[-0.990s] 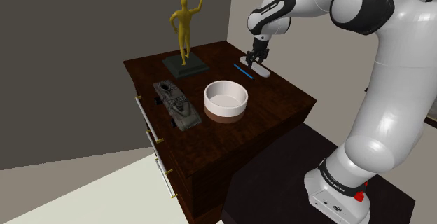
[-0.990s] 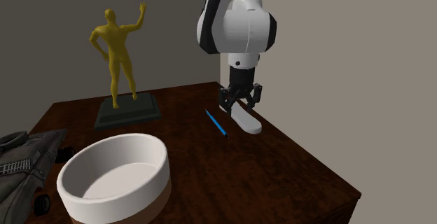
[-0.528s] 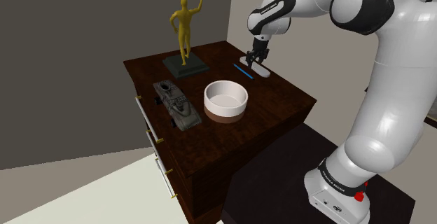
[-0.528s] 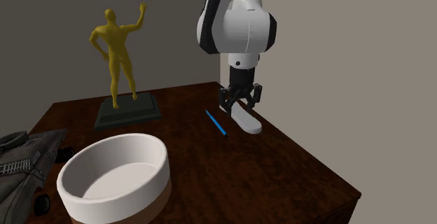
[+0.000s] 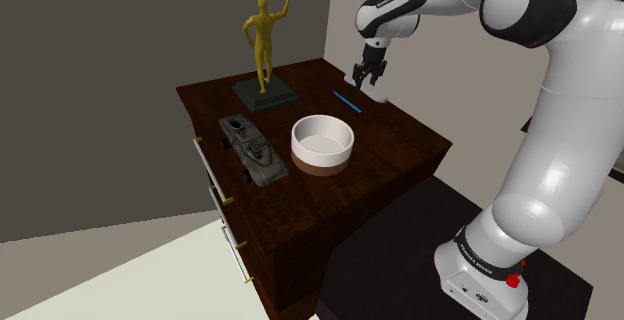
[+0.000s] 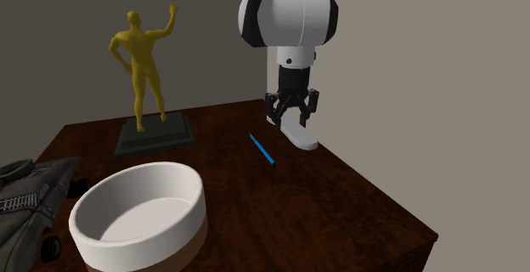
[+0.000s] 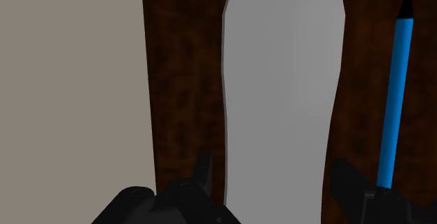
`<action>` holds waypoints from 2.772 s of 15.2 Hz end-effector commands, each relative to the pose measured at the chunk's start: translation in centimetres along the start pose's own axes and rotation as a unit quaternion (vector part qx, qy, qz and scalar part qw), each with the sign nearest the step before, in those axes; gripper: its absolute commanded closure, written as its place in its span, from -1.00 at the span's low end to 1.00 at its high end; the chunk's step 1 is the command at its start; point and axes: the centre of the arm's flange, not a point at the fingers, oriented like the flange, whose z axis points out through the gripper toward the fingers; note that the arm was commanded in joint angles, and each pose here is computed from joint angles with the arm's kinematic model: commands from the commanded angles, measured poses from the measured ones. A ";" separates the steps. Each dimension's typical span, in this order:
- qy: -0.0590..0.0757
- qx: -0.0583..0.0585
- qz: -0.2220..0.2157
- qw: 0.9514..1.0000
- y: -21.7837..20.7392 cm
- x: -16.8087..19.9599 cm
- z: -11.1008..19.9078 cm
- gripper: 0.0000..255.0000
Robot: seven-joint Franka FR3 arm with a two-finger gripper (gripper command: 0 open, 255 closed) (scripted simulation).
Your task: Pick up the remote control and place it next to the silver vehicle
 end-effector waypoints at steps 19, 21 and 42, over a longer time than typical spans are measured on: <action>0.000 0.000 0.000 1.000 -0.2 0.1 -10.7 1.00; 0.000 0.000 0.000 1.000 -0.2 0.1 -11.8 1.00; 0.000 0.000 0.000 1.000 -22.6 2.1 -13.2 1.00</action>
